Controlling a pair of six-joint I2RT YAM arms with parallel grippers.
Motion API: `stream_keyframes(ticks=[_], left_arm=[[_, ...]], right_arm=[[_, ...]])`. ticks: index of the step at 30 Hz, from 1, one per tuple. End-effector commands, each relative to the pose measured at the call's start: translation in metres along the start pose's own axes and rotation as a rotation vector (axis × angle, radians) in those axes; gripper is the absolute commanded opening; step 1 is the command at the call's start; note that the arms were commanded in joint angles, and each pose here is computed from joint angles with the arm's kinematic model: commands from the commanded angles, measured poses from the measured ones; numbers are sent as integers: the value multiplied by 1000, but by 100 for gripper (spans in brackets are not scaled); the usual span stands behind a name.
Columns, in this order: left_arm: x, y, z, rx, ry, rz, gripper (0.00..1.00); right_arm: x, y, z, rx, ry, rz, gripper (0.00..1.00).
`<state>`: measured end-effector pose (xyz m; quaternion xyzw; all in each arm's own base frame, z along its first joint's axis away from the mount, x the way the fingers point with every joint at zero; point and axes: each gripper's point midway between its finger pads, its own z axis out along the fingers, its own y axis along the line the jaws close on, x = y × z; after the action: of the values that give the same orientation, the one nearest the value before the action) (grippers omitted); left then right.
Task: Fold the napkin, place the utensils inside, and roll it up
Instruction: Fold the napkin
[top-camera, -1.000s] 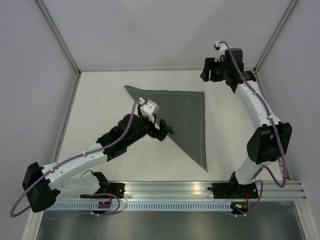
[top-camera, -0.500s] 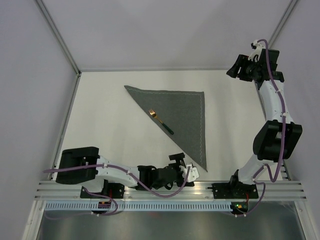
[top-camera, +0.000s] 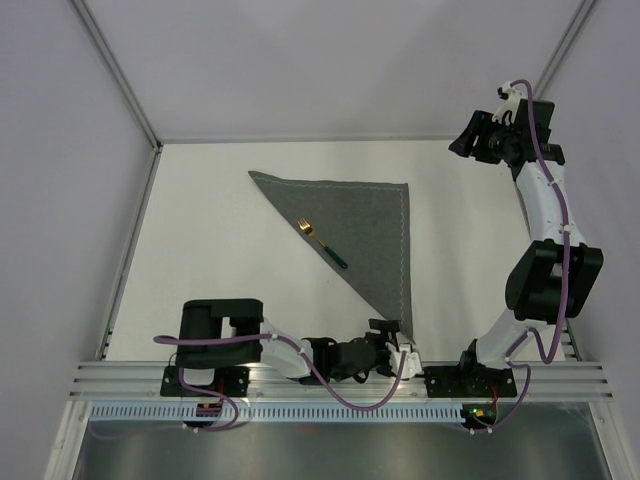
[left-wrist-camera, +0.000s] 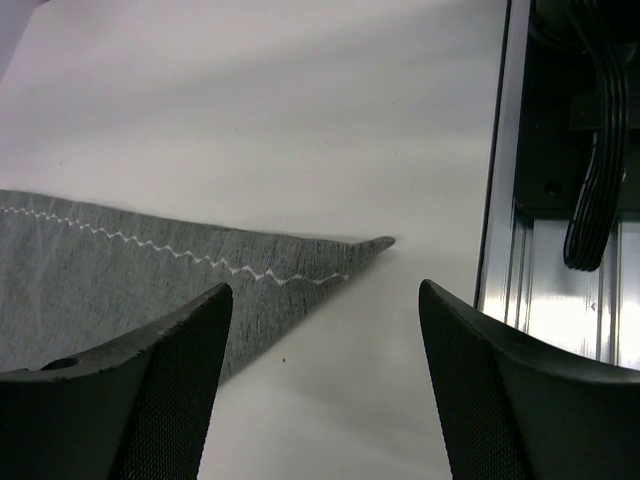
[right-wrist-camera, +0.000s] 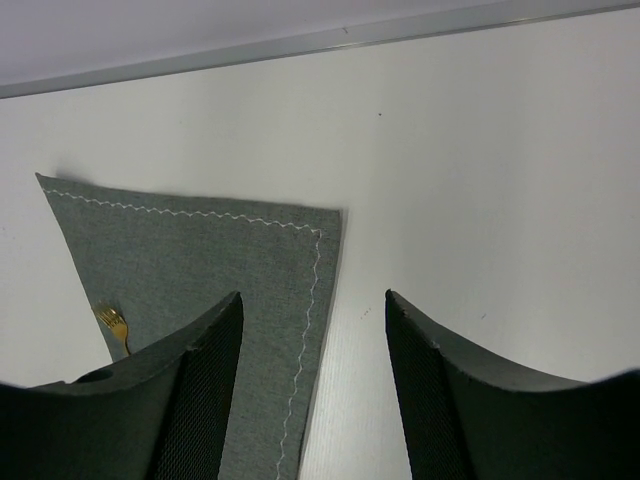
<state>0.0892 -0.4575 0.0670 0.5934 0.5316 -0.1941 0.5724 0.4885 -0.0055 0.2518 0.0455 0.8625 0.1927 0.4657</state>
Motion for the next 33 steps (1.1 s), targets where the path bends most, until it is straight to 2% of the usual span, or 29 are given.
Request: stream_keyframes(ticks=[1,8,27,33], left_arm=[[-41,-2,14,13,-135,1,79],[-28,-16,24,52,-101,26,63],[-8,-24,45,48,-67,57,59],[0,-24,47,49,-47,49,52]], right_arm=[[-11,5,-5,-14,-38,12,64],[-9,4,-2,-18,-36,21,62],[1,2,0,-27,-20,32,58],[2,1,-1,-26,-20,37,57]])
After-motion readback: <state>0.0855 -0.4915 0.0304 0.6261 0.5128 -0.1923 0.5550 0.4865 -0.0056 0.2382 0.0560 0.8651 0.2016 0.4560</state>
